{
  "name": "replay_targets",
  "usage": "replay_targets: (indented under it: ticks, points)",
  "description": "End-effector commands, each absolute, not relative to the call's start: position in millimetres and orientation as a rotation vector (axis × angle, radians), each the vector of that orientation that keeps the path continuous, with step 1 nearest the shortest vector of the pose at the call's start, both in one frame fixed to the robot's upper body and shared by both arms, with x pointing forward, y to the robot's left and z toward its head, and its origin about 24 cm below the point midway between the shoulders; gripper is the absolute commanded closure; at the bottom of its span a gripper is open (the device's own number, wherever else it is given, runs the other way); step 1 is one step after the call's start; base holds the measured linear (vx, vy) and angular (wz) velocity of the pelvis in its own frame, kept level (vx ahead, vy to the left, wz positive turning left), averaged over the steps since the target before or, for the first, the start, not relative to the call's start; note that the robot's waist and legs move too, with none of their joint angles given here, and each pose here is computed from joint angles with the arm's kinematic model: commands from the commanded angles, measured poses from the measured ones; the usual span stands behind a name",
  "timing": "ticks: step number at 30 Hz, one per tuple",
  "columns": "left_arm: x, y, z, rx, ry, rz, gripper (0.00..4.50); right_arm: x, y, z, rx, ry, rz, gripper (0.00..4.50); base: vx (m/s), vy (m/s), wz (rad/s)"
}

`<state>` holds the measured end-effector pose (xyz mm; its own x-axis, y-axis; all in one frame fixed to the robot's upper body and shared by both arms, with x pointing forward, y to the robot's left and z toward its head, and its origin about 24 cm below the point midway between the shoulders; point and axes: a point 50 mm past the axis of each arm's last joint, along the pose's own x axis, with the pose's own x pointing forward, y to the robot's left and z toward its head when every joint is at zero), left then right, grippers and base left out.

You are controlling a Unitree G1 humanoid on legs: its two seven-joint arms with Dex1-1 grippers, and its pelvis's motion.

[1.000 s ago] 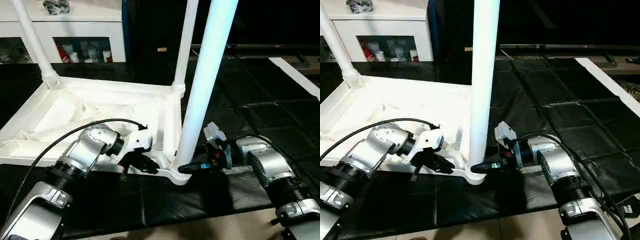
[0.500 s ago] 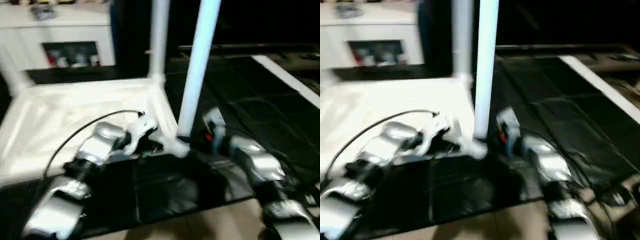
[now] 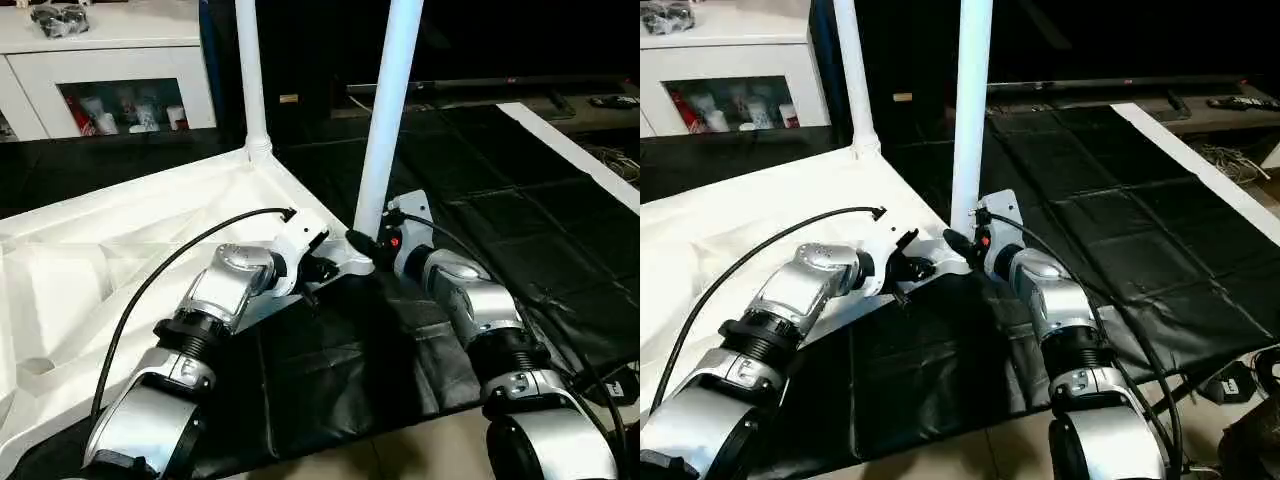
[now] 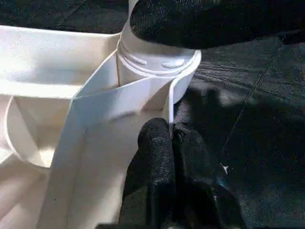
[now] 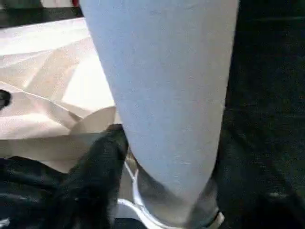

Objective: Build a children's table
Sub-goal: Rotate leg to tighten

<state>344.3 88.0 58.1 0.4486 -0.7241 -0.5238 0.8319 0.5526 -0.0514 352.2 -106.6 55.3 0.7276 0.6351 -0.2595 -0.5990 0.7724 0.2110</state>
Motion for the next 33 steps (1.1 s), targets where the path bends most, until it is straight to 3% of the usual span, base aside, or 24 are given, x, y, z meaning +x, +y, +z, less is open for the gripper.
replay_targets:
  ticks: [1,8,12,15,16,19,26,33]
  points:
    - [337.9,66.7,64.7,0.219,0.482,-1.098,4.50,338.3,-80.0,46.7,0.163,0.371,0.875,1.39,0.000,0.000,0.00]
    - [331.5,84.9,61.2,0.290,0.509,-1.214,4.50,328.7,-111.3,50.6,0.092,0.351,1.027,0.76,0.000,0.000,0.00]
    - [323.6,101.7,64.9,0.402,0.514,-1.386,4.50,321.2,-142.8,62.2,0.030,0.351,1.165,0.46,0.000,0.000,0.00]
    - [321.1,107.0,66.0,0.439,0.527,-1.439,4.50,320.1,-151.0,66.4,-0.018,0.349,1.200,0.40,0.000,0.000,0.00]
    - [320.0,108.8,66.5,0.452,0.530,-1.462,4.50,319.8,-153.8,67.2,-0.045,0.352,1.210,0.16,0.000,0.000,0.00]
    - [314.8,113.7,69.2,0.482,0.544,-1.556,4.50,315.2,-160.6,71.1,-0.099,0.365,1.303,0.16,0.000,0.000,0.00]
    - [307.5,119.6,69.6,0.548,0.578,-1.671,4.50,304.8,-158.7,73.2,-0.095,0.395,1.463,0.16,0.000,0.000,0.00]
    - [307.5,122.8,69.1,0.573,0.589,-1.680,4.50,303.5,-149.8,69.7,-0.091,0.385,1.510,0.96,0.000,0.000,0.00]
